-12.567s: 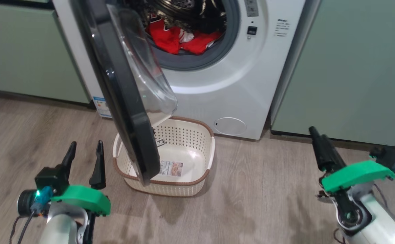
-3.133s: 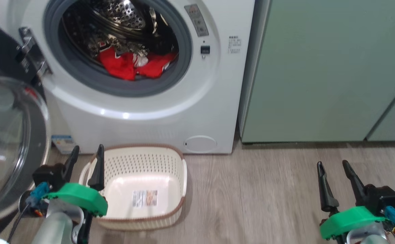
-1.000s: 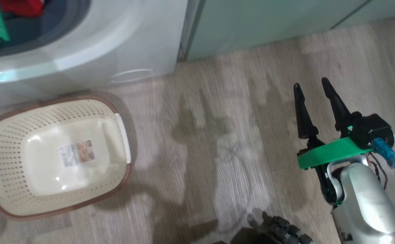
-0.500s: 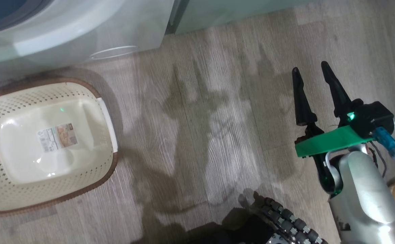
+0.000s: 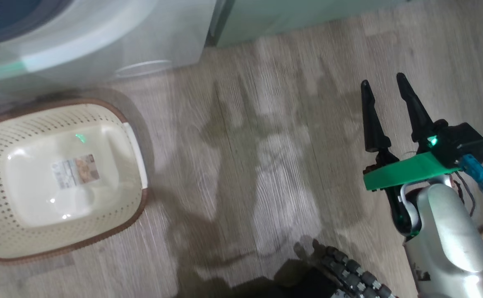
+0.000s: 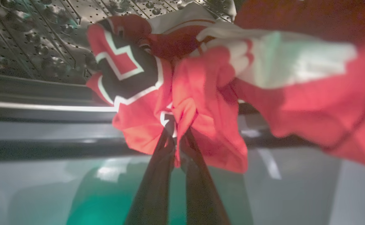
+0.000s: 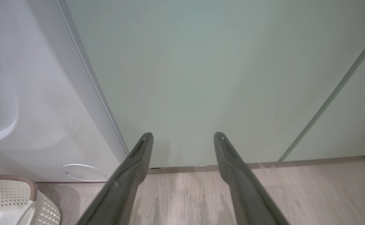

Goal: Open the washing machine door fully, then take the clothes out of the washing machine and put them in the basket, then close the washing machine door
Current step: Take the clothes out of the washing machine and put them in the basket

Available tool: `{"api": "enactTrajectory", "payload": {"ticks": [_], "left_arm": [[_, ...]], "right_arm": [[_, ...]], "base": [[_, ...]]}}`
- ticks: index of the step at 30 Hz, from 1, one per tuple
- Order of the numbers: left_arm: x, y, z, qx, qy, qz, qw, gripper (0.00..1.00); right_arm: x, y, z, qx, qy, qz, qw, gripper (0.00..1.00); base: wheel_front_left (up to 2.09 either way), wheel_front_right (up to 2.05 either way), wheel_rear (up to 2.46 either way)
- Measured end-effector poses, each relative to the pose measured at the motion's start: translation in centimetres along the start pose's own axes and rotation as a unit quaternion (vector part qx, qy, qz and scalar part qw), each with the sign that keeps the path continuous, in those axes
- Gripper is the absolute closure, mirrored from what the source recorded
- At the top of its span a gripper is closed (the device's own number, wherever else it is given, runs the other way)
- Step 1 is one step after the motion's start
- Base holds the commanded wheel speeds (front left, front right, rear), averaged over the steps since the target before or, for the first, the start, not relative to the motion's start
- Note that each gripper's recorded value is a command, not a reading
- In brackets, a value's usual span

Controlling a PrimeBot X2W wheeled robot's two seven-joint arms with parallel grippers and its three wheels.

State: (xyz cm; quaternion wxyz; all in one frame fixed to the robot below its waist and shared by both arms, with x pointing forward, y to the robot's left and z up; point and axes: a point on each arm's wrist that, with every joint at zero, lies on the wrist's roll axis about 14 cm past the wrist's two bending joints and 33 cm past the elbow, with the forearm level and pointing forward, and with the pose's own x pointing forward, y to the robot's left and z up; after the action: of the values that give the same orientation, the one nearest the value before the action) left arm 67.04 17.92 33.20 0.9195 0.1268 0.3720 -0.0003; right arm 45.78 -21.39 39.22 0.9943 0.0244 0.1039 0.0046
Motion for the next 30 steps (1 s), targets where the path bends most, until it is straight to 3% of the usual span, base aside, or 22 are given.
{"api": "enactTrajectory", "payload": {"ticks": [6, 19, 30], "left_arm": [[-3.1, -1.6, -0.9, 0.026, -0.021, -0.025, 0.999, 1.00], [-11.9, -4.0, -2.0, 0.006, -0.104, -0.069, 0.992, 1.00], [-18.1, -4.6, -9.3, -0.019, -0.107, -0.097, 0.989, 1.00]], "right_arm": [[-1.3, 0.2, 1.7, 0.005, -0.019, 0.001, 1.000, 0.00], [-5.8, 0.8, 3.7, 0.008, -0.043, 0.012, 0.999, 0.00], [-7.9, 3.3, 5.8, 0.014, -0.075, 0.047, 0.996, 0.00]], "base": [[0.00, 0.00, 0.00], [0.00, 0.00, 0.00], [0.00, 0.00, 0.00]]}}
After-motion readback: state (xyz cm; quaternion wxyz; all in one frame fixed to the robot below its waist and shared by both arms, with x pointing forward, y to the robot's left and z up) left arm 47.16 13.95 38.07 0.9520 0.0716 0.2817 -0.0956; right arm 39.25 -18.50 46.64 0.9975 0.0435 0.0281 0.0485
